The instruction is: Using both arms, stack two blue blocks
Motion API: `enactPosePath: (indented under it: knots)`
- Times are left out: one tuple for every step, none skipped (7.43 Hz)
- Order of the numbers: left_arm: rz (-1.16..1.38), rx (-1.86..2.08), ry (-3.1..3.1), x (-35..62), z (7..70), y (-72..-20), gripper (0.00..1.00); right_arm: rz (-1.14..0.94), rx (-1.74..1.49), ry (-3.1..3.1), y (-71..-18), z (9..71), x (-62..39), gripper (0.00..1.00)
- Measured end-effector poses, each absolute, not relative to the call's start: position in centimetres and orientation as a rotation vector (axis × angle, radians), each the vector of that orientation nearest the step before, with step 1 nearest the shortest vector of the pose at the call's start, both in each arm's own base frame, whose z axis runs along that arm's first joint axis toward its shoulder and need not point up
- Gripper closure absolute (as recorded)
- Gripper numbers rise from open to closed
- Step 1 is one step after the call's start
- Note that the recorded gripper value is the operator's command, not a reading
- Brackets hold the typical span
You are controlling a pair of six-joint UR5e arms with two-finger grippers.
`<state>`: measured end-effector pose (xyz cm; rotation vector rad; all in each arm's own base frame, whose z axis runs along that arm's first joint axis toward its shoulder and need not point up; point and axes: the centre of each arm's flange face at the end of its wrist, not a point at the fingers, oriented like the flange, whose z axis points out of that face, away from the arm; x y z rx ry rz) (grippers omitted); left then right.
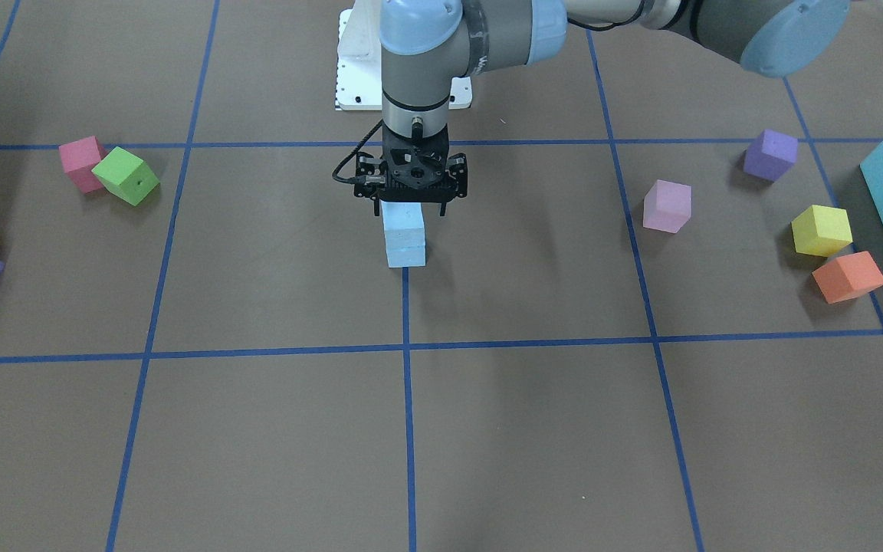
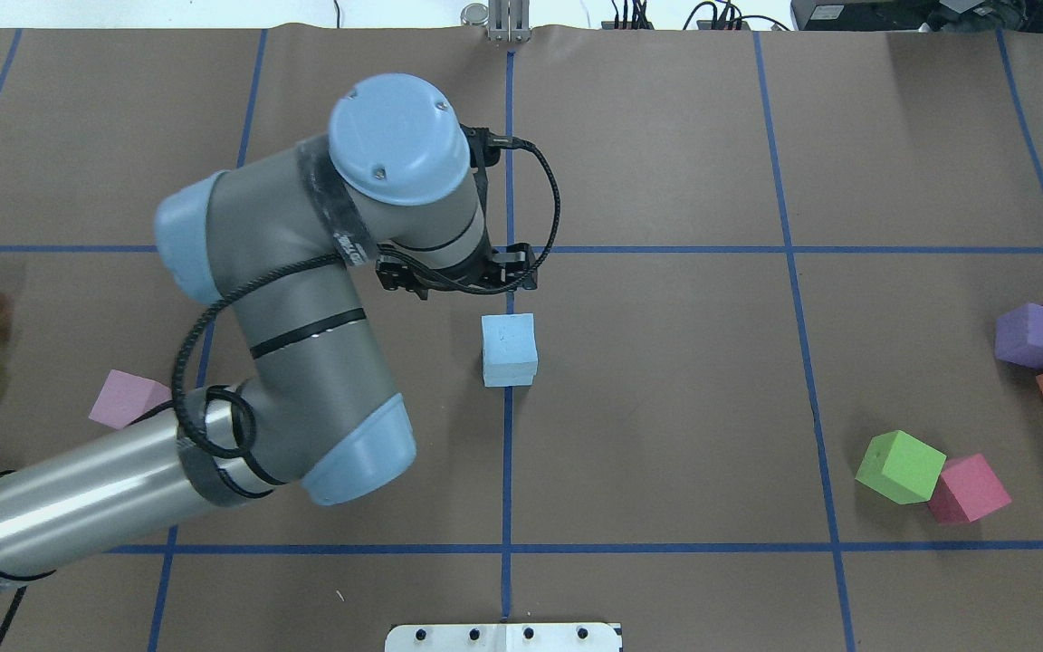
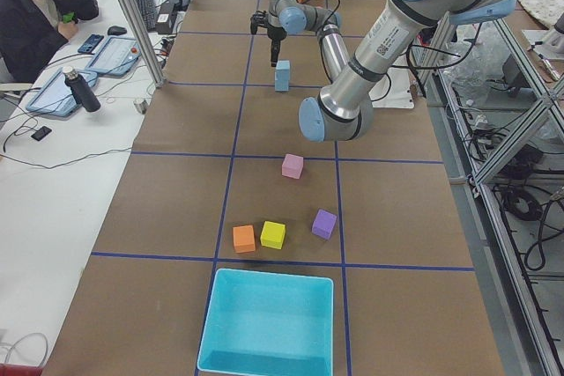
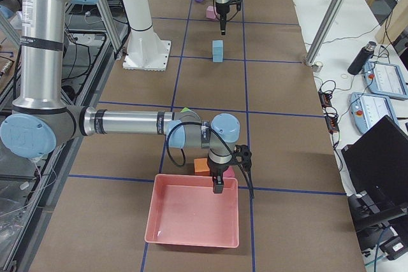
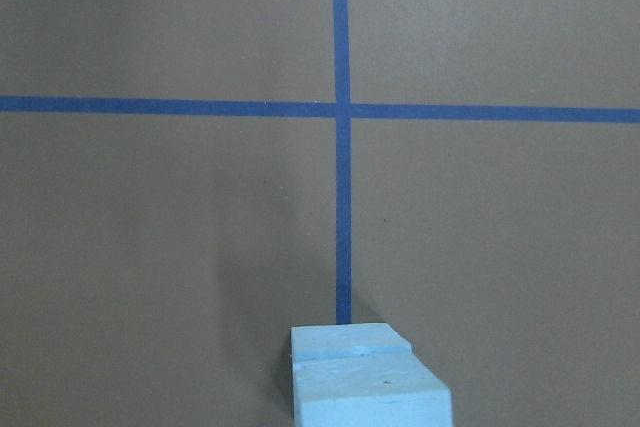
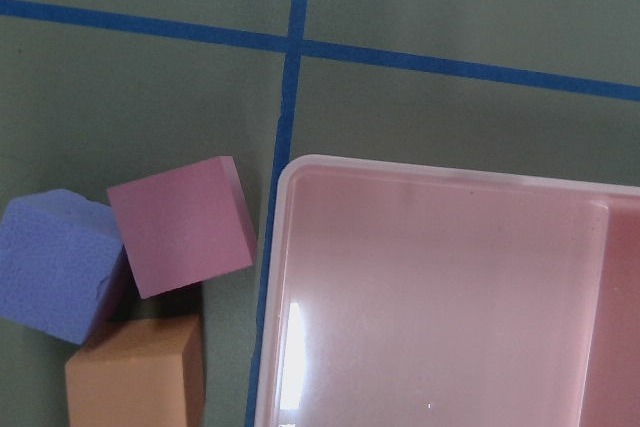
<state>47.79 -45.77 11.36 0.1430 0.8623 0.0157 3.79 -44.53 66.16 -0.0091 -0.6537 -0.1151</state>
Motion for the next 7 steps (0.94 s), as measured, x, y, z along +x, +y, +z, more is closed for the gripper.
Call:
enactPosePath:
  knots:
    - [0.076, 0.163, 0.838, 42.8, 14.0, -46.9, 0.02, -0.115, -0.010, -0.654, -44.5, 66.2, 3.8, 0.00]
    - [0.134, 0.184, 0.811, 38.1, 17.2, -48.3, 0.02, -0.115, -0.011, -0.654, -44.5, 66.2, 3.8, 0.00]
    - [0.196, 0.203, 0.777, 33.2, 21.0, -50.3, 0.02, -0.115, -0.011, -0.654, -44.5, 66.3, 3.8, 0.00]
    - [0.264, 0.218, 0.739, 27.5, 25.8, -52.4, 0.02, -0.115, -0.011, -0.654, -44.5, 66.3, 3.8, 0.00]
    - [0.328, 0.226, 0.709, 21.0, 30.9, -54.1, 0.02, -0.115, -0.011, -0.654, -44.4, 66.3, 3.8, 0.00]
    - [0.372, 0.219, 0.703, 14.5, 36.0, -55.1, 0.02, -0.116, -0.011, -0.654, -44.4, 66.3, 3.8, 0.00]
    - [0.388, 0.199, 0.714, 8.1, 41.4, -55.4, 0.02, -0.116, -0.012, -0.655, -44.4, 66.4, 3.8, 0.00]
